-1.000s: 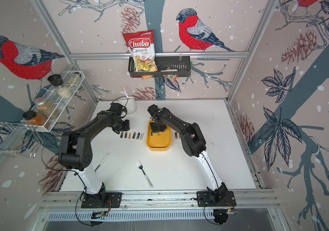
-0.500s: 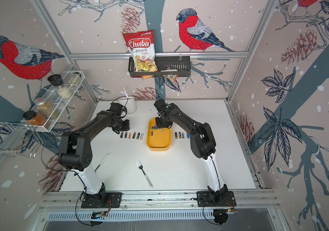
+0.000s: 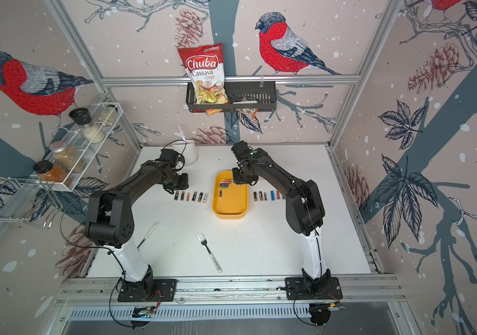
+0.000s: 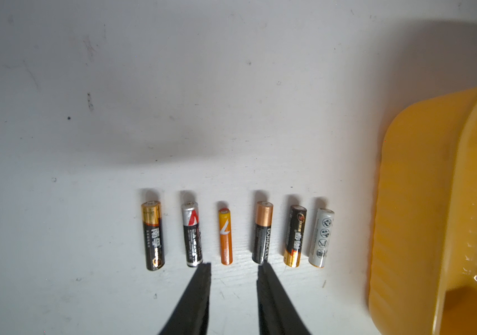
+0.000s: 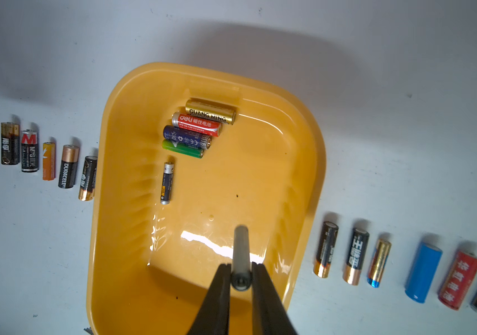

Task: Take the batteries out of the storage box
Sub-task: Adjust the battery in the storage box.

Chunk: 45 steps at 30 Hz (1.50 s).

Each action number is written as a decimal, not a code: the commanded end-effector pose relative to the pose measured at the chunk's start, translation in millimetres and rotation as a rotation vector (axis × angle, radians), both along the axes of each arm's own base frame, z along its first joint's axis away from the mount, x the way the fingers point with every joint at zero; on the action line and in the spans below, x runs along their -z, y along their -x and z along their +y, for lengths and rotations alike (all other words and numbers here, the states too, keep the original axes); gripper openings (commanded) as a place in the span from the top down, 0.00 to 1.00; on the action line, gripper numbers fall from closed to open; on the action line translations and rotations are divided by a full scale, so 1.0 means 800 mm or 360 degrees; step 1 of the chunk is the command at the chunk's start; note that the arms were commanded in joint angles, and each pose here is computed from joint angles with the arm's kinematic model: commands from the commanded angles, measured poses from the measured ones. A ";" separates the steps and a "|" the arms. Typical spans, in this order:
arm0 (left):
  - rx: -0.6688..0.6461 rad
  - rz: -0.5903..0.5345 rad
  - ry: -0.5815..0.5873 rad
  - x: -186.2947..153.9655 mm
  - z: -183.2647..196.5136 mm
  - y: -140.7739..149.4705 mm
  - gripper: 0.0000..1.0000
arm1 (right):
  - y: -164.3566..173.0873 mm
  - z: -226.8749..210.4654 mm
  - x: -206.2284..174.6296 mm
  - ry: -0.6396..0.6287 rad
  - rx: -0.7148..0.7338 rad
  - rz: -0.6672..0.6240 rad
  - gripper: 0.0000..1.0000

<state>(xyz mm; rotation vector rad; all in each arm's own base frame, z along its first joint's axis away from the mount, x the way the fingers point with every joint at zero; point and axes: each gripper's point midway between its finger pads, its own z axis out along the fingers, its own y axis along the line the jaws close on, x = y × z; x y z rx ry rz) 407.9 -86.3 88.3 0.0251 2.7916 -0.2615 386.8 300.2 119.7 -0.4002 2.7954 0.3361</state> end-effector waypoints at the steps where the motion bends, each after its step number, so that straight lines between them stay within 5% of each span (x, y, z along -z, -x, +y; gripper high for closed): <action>1: -0.0011 -0.0004 0.0018 -0.002 -0.003 -0.001 0.68 | 0.001 0.011 0.010 -0.0031 -0.0014 0.0012 0.81; 15: -0.0008 0.0014 0.0019 0.005 -0.005 0.000 0.68 | 0.023 0.031 0.074 0.0027 -0.0108 0.0164 0.81; 33: -0.0006 0.0014 0.0011 0.005 -0.005 0.001 0.67 | 0.006 0.028 0.091 0.0109 -0.0116 0.0150 0.73; 45: -0.0006 0.0019 0.0005 0.007 -0.004 0.001 0.67 | 0.038 0.013 0.106 0.0256 -0.0186 0.0198 0.70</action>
